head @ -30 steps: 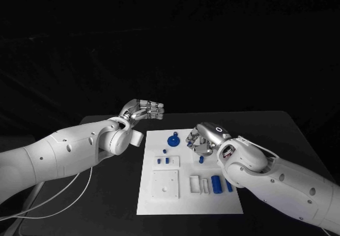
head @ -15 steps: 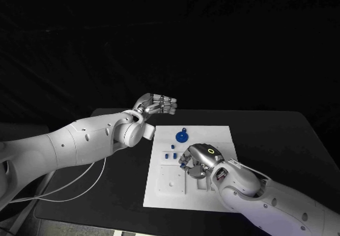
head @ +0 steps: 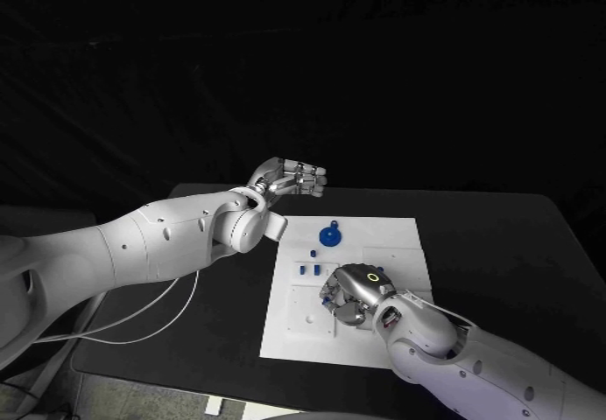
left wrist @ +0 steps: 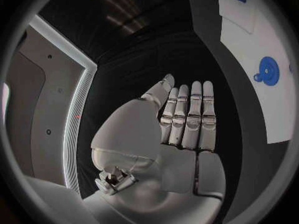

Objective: Assemble the parts on the task board

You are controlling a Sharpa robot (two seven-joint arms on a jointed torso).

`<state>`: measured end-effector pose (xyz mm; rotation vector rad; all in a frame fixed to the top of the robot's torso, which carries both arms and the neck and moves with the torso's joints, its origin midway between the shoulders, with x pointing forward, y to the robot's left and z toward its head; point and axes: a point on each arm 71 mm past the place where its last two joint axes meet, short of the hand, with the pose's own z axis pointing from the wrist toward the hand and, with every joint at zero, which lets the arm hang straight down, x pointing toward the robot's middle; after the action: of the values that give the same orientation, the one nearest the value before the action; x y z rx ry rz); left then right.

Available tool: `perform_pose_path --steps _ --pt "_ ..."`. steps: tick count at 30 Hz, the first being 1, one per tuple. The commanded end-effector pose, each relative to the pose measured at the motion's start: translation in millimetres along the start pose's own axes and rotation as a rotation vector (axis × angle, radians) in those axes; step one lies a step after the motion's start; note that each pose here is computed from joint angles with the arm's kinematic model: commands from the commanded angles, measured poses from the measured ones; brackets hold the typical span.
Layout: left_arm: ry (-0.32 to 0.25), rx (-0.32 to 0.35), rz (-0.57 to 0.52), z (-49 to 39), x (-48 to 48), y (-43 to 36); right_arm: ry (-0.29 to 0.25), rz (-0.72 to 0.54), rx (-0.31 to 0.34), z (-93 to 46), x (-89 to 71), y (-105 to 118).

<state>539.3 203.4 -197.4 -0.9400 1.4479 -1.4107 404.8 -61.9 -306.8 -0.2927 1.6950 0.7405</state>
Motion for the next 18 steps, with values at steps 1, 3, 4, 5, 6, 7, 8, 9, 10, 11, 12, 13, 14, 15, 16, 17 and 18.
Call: perform_pose_path --steps 1,3,4,5,6,7,8,9,10,11,12,13,14,15,16,17,18 --pt "0.012 0.015 -0.013 0.6 3.2 -2.5 -0.008 -0.029 -0.016 0.4 1.6 1.6" --pt "0.013 0.015 -0.014 0.6 3.5 -2.5 -0.008 -0.031 -0.014 0.6 2.5 1.0" --pt "0.013 0.015 -0.014 0.6 3.5 -2.5 -0.007 -0.032 -0.013 0.6 2.8 0.7" --pt "0.014 0.015 -0.015 0.6 3.5 -2.5 -0.007 -0.033 -0.011 0.7 3.1 0.3" --pt "0.014 0.015 -0.015 0.5 3.5 -2.5 -0.007 -0.034 -0.010 0.8 3.5 -0.1" --pt "0.014 0.015 -0.015 0.5 3.5 -2.5 -0.007 -0.035 -0.008 1.0 3.7 -0.5" --pt "0.014 0.014 -0.015 0.5 3.6 -2.5 -0.007 -0.036 -0.007 1.0 3.9 -0.8" --pt "0.014 0.014 -0.016 0.6 3.7 -2.5 -0.007 -0.038 -0.005 1.1 4.1 -1.3" --pt "0.015 0.014 -0.016 0.6 3.9 -2.5 -0.008 -0.041 -0.004 1.2 4.3 -1.8" --pt "0.016 0.014 -0.017 0.6 4.1 -2.5 -0.008 -0.043 -0.002 1.4 4.5 -2.1" --pt "0.016 0.014 -0.017 0.7 4.4 -2.5 -0.008 -0.045 0.000 1.5 4.7 -2.4" --pt "0.017 0.014 -0.018 0.7 4.6 -2.5 -0.009 -0.047 0.001 1.7 4.7 -2.5" --pt "0.018 0.014 -0.018 0.7 4.9 -2.5 -0.010 -0.050 0.003 1.8 4.8 -2.7" --pt "0.019 0.013 -0.018 0.7 5.0 -2.5 -0.010 -0.051 0.004 1.9 4.9 -2.8" --pt "0.020 0.013 -0.019 0.7 5.2 -2.6 -0.011 -0.054 0.006 2.1 5.0 -3.0" --pt "0.021 0.013 -0.019 0.7 5.5 -2.6 -0.011 -0.056 0.009 2.2 5.1 -3.3" --pt "0.022 0.013 -0.020 0.7 5.7 -2.6 -0.012 -0.058 0.011 2.4 5.2 -3.5"
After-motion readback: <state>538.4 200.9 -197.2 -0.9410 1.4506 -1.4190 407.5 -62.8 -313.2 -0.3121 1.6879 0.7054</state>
